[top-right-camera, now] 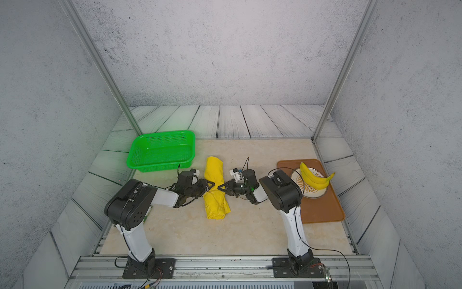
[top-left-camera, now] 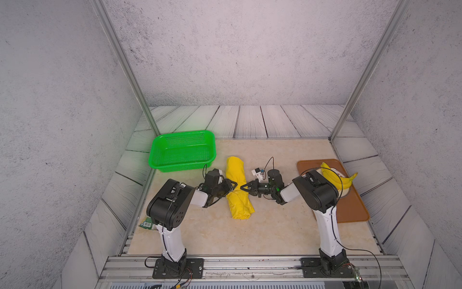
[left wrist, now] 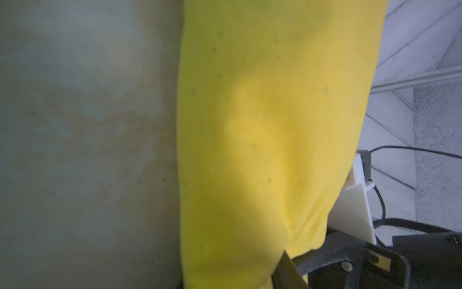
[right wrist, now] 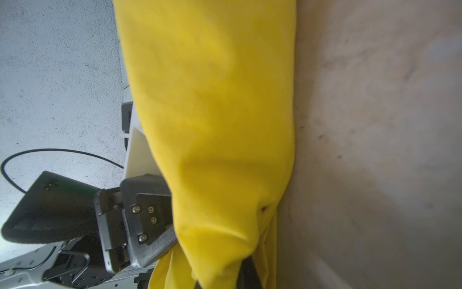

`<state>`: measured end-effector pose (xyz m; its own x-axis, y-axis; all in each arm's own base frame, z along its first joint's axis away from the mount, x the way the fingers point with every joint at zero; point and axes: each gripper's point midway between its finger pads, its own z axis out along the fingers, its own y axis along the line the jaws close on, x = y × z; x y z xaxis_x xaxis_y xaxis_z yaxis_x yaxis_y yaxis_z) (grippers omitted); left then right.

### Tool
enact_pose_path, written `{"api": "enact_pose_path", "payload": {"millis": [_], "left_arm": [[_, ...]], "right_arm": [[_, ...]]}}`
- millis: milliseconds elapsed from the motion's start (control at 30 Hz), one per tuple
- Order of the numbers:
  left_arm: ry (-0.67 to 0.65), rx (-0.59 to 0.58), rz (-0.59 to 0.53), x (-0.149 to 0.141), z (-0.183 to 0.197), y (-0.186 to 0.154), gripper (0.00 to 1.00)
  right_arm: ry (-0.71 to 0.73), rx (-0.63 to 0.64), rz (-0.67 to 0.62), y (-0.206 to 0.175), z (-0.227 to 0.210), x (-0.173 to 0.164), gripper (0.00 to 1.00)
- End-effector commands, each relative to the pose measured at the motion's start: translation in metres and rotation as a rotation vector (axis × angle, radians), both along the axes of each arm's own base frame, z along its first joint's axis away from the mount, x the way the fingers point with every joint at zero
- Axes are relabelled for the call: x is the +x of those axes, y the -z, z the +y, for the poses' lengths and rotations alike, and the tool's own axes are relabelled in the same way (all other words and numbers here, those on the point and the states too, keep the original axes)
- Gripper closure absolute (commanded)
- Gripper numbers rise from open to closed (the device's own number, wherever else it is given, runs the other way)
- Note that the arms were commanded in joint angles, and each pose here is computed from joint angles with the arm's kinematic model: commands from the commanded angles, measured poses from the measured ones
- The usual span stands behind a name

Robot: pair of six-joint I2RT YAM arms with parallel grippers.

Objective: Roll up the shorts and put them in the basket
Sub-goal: Pick up the shorts from the center of the board.

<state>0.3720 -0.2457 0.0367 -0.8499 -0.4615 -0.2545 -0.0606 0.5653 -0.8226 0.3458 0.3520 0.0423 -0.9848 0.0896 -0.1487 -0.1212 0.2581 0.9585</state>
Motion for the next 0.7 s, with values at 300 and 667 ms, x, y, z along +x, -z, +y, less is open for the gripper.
{"api": "enact_pose_path", "payload": {"millis": [300, 667], "left_arm": [[0.041, 0.145, 0.006, 0.005, 0.002, -0.018, 1.0], [0.086, 0.317, -0.066, 0.017, 0.017, -0.079, 1.0]], "right_arm": [[-0.088, -0.063, -0.083, -0.023, -0.01, -0.031, 0.58], [-0.002, -0.167, -0.196, -0.06, -0.057, -0.042, 0.51]]}}
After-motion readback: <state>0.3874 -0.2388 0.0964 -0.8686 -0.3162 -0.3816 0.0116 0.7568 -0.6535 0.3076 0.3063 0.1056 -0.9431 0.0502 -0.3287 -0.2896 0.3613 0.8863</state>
